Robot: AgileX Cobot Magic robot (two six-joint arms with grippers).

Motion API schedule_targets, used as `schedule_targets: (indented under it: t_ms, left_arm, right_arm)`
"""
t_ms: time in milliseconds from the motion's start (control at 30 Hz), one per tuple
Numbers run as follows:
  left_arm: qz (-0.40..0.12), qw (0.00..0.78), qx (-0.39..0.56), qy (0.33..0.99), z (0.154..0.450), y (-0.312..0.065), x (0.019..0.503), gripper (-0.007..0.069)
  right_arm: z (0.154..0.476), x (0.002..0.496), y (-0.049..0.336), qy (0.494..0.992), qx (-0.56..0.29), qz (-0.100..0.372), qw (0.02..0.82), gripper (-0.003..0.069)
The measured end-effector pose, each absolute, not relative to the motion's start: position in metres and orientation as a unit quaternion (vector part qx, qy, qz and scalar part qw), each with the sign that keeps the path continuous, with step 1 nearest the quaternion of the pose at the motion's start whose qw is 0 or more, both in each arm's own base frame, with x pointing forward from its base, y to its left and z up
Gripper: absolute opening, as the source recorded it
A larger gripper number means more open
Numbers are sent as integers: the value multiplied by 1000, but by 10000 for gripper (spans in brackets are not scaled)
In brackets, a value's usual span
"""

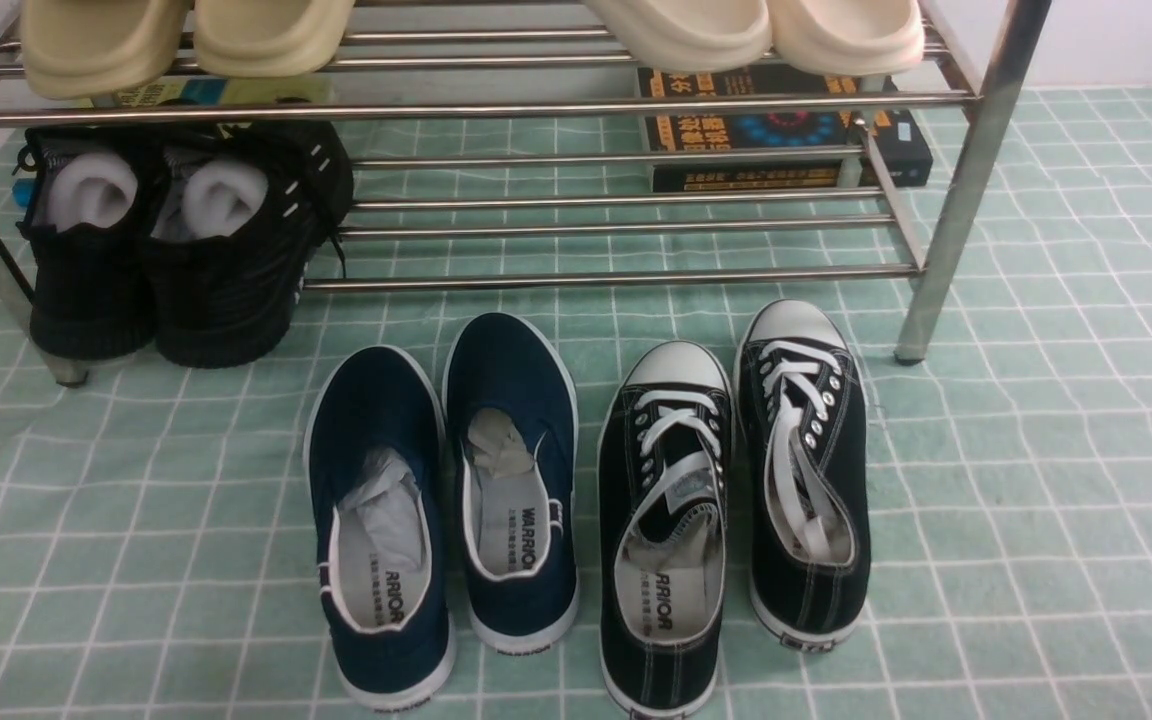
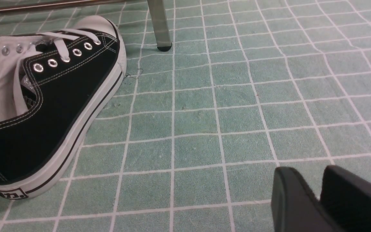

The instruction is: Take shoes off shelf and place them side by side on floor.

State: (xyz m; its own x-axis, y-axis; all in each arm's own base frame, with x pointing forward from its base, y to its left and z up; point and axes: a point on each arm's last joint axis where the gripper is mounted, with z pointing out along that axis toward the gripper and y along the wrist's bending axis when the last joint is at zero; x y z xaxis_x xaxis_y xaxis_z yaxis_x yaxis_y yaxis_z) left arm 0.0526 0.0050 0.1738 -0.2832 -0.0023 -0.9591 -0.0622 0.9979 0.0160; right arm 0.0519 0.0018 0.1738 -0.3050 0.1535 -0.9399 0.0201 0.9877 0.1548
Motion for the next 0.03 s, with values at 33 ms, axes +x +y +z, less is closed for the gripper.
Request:
schedule_targets:
  t_ms: [33]
  left_arm:
    - [25, 598, -20, 801, 174, 5, 53, 87]
  right_arm:
    - [174, 52, 2, 806, 54, 57, 587, 166]
